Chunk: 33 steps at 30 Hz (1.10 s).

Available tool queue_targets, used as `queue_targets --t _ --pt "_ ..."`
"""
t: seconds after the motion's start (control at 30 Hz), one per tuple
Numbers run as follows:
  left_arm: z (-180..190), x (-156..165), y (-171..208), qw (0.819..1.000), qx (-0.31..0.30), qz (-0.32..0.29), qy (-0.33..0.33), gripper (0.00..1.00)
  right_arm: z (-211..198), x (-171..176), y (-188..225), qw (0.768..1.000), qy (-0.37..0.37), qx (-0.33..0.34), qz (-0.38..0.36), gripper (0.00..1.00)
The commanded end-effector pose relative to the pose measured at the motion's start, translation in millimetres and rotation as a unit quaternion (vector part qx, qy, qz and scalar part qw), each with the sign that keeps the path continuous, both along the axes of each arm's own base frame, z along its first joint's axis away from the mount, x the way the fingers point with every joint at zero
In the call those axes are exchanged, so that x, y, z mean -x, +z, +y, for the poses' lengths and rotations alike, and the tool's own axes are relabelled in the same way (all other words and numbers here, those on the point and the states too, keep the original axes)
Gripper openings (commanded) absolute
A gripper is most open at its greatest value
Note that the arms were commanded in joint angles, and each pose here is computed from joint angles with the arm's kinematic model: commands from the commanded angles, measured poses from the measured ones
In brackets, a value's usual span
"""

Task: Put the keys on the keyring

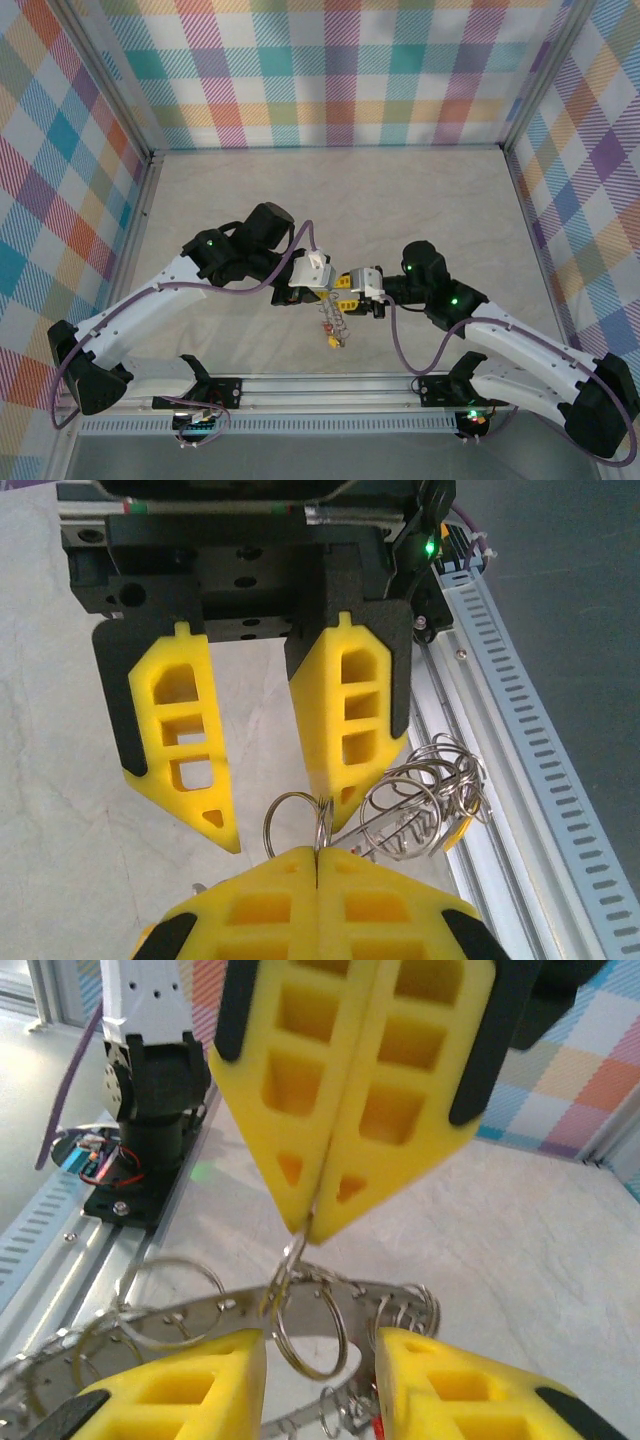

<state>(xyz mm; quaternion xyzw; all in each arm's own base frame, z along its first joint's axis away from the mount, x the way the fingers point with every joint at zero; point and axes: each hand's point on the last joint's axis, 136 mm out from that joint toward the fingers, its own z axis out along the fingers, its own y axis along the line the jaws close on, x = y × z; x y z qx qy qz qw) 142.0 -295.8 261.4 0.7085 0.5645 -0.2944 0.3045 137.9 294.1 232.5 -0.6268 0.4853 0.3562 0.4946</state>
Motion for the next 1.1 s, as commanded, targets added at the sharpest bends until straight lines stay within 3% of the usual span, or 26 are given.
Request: queue_targets --t 0.0,0.27,0.53,0.8,1.07 --pt "-3 4 16 0.999 0.024 -0.005 -0.02 0.0 3 13 27 0.999 0.043 -0.031 -0.012 0.35" --pt "-1 11 18 0.999 0.032 -0.012 -0.043 0.0 11 2 34 0.999 0.03 -0.035 0.0 0.31" --pt "7 30 34 0.992 0.085 -0.051 -0.079 0.0 18 -3 37 0.999 0.031 -0.029 0.018 0.29" --pt "9 22 25 0.992 0.073 -0.078 -0.065 0.0 12 20 42 0.995 0.095 -0.029 0.017 0.34" --pt "10 19 25 0.99 0.071 -0.098 -0.067 0.0 4 20 27 0.997 0.079 0.006 -0.004 0.4"
